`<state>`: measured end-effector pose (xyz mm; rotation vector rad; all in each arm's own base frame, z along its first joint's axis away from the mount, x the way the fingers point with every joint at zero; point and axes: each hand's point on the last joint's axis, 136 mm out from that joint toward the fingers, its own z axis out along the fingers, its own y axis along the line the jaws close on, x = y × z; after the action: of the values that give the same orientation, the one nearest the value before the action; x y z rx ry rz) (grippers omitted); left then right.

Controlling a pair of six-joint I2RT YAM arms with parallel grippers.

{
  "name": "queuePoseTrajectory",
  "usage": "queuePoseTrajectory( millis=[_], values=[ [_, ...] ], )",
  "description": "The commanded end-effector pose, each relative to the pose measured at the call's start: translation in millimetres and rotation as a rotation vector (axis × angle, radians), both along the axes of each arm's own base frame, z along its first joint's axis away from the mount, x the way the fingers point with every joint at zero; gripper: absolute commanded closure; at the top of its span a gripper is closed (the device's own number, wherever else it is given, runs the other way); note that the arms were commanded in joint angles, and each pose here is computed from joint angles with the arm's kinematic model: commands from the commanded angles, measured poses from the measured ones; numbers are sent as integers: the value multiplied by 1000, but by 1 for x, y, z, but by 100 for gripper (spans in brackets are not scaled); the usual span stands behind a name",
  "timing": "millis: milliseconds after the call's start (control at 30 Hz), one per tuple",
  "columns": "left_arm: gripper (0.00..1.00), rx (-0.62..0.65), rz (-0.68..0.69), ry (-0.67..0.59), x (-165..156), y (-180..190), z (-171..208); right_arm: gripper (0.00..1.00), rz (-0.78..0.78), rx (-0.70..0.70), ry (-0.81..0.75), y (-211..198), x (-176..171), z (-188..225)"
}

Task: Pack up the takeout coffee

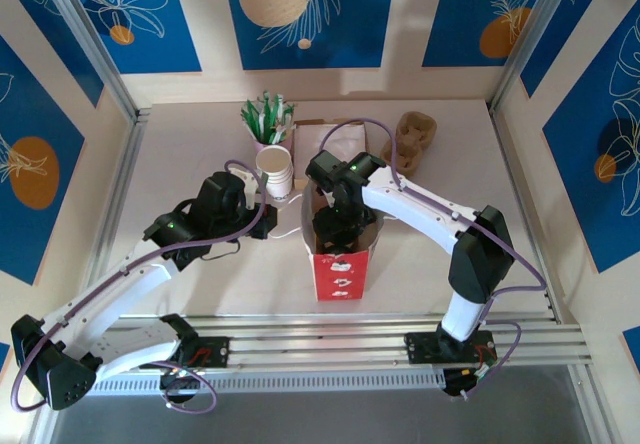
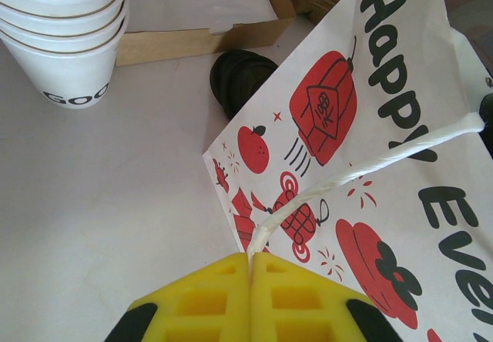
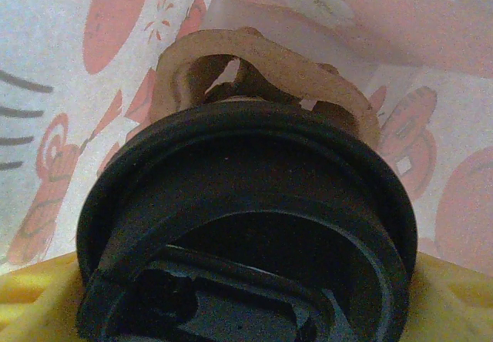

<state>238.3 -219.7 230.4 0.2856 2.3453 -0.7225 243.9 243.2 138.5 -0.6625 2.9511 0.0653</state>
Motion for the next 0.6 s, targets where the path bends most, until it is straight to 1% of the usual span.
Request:
queuePoseTrajectory(
  millis=[0,567],
  values=[
    [100,13,-18,-8,-2,-4,2,28,-12,-17,51,-2,-10,-11],
    [100,16,-20,-9,-2,-5,2,28,-11,-13,42,-2,-9,-8]
  ],
)
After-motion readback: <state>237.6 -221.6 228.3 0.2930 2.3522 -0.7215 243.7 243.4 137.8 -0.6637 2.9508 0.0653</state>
